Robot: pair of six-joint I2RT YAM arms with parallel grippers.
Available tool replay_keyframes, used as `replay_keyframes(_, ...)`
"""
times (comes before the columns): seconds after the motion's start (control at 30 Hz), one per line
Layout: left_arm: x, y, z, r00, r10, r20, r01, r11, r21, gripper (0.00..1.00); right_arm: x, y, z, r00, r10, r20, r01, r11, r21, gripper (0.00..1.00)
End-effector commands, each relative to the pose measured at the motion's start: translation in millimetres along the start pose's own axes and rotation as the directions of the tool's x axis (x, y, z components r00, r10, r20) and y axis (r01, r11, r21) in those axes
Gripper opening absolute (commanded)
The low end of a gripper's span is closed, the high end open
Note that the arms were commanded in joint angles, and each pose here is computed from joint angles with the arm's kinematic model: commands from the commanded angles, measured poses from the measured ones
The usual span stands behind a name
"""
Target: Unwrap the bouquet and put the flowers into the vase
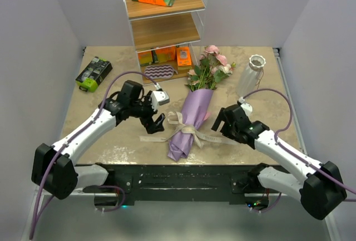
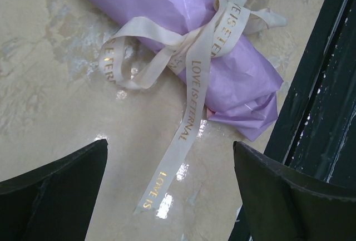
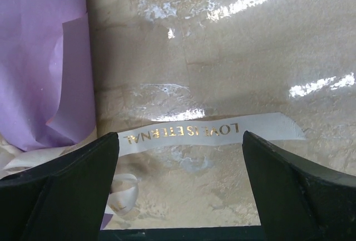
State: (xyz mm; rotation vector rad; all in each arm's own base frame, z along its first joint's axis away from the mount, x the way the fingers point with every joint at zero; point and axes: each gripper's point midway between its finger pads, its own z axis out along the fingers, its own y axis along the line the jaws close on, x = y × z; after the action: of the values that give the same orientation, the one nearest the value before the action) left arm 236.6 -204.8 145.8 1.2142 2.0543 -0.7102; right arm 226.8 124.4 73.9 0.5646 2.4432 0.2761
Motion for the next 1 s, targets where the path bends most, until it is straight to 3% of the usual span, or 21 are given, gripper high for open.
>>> replay_keyframes(0.0, -9.0, -2.6, 22.0, 0.997, 0.081, 0.015, -0.081, 0.997, 0.002, 0.99, 11.0, -23.1, 0.8, 0.997, 0.069, 0.024, -0.071, 0.996, 0.054, 0.93)
replay_keyframes(0.2, 0.3, -6.8, 54.3, 0.988, 0.148, -0.036, -0.147, 0.989, 0.035, 0.99, 19.3, -31.4, -3.7, 0.993, 0.113, 0.045, -0.114, 0.993, 0.01, 0.86)
replay_keyframes(0.5, -4.6, -0.8, 81.0, 0.992, 0.127, -0.025, -0.125, 0.99, 0.058, 0.99, 25.7, -36.3, -11.6, 0.996, 0.082, 0.043, -0.082, 0.997, -0.013, 0.83)
replay_keyframes(0.6, -0.4, -6.2, 86.0, 0.993, 0.114, -0.019, -0.112, 0.991, 0.077, 0.99, 27.9, -28.9, -11.8, 0.999, 0.021, 0.033, -0.021, 1.0, -0.009, 0.87)
replay_keyframes(0.67, 1.9, -12.1, 89.2, 0.994, 0.109, -0.022, -0.106, 0.99, 0.095, 0.99, 29.2, -22.2, -12.8, 0.998, -0.06, 0.022, 0.061, 0.998, -0.003, 0.96)
replay_keyframes(0.8, 5.8, -12.5, 98.0, 0.995, 0.101, -0.027, -0.098, 0.991, 0.09, 0.99, 20.2, -22.0, -13.1, 0.979, -0.202, -0.018, 0.202, 0.967, 0.157, 0.98)
replay_keyframes(0.97, 10.8, -16.8, 101.6, 0.994, 0.108, -0.037, -0.104, 0.99, 0.099, 0.99, 17.9, -4.9, -7.1, 0.994, -0.109, 0.011, 0.106, 0.987, 0.122, 0.98)
